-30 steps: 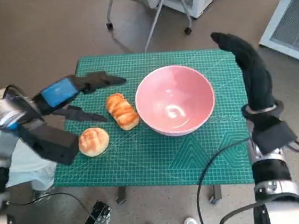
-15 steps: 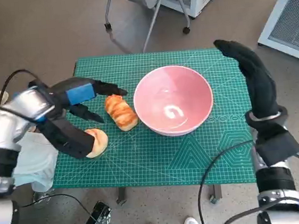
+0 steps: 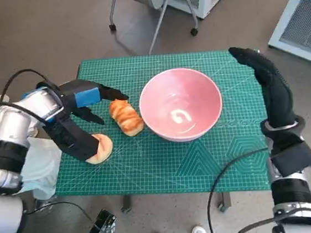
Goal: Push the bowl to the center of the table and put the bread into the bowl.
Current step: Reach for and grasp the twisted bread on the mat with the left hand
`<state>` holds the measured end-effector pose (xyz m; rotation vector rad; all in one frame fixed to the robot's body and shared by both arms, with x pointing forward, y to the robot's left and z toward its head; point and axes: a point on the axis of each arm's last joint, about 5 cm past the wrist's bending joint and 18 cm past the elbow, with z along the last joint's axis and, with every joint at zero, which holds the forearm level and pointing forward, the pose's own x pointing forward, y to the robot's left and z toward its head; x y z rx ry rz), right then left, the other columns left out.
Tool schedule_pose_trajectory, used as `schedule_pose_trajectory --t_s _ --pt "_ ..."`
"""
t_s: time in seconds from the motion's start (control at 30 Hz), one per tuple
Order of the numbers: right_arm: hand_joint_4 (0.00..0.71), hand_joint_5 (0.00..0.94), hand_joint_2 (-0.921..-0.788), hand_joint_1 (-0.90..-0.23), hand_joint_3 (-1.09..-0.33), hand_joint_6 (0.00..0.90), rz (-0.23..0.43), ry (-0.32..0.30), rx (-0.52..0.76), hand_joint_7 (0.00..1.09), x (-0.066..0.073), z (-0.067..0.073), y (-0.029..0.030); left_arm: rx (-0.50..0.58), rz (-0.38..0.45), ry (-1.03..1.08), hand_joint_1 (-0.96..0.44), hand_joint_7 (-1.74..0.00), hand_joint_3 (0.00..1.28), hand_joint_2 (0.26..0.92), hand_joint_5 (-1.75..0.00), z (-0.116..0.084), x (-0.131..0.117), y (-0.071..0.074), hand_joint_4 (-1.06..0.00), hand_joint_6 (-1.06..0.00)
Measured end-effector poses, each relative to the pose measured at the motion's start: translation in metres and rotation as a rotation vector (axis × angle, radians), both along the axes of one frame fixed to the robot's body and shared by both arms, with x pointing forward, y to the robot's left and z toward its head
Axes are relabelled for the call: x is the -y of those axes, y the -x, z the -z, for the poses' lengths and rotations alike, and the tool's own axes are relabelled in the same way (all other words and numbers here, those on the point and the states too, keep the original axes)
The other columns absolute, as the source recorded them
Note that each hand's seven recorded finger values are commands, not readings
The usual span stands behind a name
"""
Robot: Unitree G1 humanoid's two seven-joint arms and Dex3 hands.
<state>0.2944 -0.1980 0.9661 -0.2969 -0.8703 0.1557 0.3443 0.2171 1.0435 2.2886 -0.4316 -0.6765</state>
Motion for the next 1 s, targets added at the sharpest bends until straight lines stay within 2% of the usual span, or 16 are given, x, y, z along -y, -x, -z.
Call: schedule_pose_trajectory --t_s 0.47,0.63,0.8,1.0 --pt "0.320 0.055 -0.921 -0.578 -0.840 0.024 0.007 -0.010 0.001 0.84 0.002 0.003 0.0035 -0.036 -0.031 0.002 -0.08 -0.09 0.02 0.919 -0.02 0.013 0.000 -0.005 -0.44 -0.59" --pt "0.322 0.054 -0.921 -0.577 -0.840 0.025 0.010 -0.013 -0.002 0.84 0.003 0.004 0.0054 -0.047 -0.046 -0.008 -0.08 -0.08 0.01 0.898 -0.01 0.021 0.004 -0.007 -0.43 -0.58" --pt "0.324 0.053 -0.921 -0.576 -0.842 0.025 0.013 -0.017 -0.002 0.84 0.003 0.005 0.0067 -0.058 -0.051 -0.028 -0.17 -0.07 0.00 0.841 -0.01 0.030 0.012 -0.009 -0.43 -0.58" --pt "0.325 0.051 -0.921 -0.581 -0.840 0.026 0.015 -0.018 -0.005 0.84 0.003 0.006 0.0092 -0.044 -0.049 -0.060 -0.15 -0.06 0.01 0.854 0.00 0.036 0.018 -0.011 -0.43 -0.59"
